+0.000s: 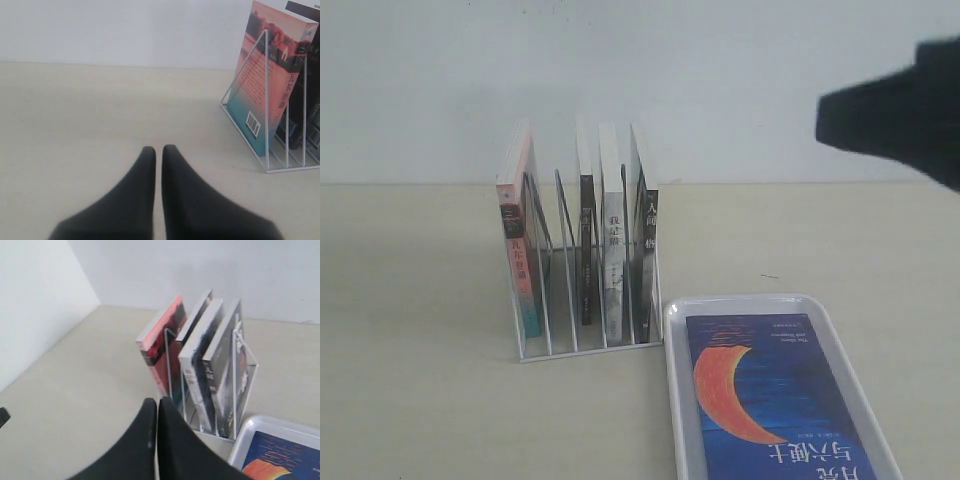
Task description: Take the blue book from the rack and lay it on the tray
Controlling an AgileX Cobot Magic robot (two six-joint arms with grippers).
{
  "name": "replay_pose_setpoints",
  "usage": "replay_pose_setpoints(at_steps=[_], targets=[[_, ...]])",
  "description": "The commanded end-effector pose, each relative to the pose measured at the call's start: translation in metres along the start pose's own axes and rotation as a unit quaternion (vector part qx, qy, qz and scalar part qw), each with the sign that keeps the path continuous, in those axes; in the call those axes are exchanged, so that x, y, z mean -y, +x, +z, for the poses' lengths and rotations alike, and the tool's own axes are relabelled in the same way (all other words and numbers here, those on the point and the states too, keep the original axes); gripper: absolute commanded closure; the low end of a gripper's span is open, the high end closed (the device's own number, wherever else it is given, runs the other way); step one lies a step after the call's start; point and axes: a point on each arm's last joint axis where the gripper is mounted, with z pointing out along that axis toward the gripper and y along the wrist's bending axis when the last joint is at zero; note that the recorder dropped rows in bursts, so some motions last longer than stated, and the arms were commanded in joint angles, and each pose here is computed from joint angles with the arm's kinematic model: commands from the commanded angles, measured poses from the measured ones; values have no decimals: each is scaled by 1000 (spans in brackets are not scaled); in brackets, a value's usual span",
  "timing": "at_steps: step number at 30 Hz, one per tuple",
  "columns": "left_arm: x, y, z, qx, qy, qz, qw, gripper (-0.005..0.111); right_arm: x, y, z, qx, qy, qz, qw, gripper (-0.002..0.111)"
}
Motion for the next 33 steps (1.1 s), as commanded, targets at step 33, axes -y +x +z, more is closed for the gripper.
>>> replay_pose_setpoints(at_steps=[33], targets=[[0,1,0,0,1,-4,1000,103,80,184,-58,146,205,-13,968,108]])
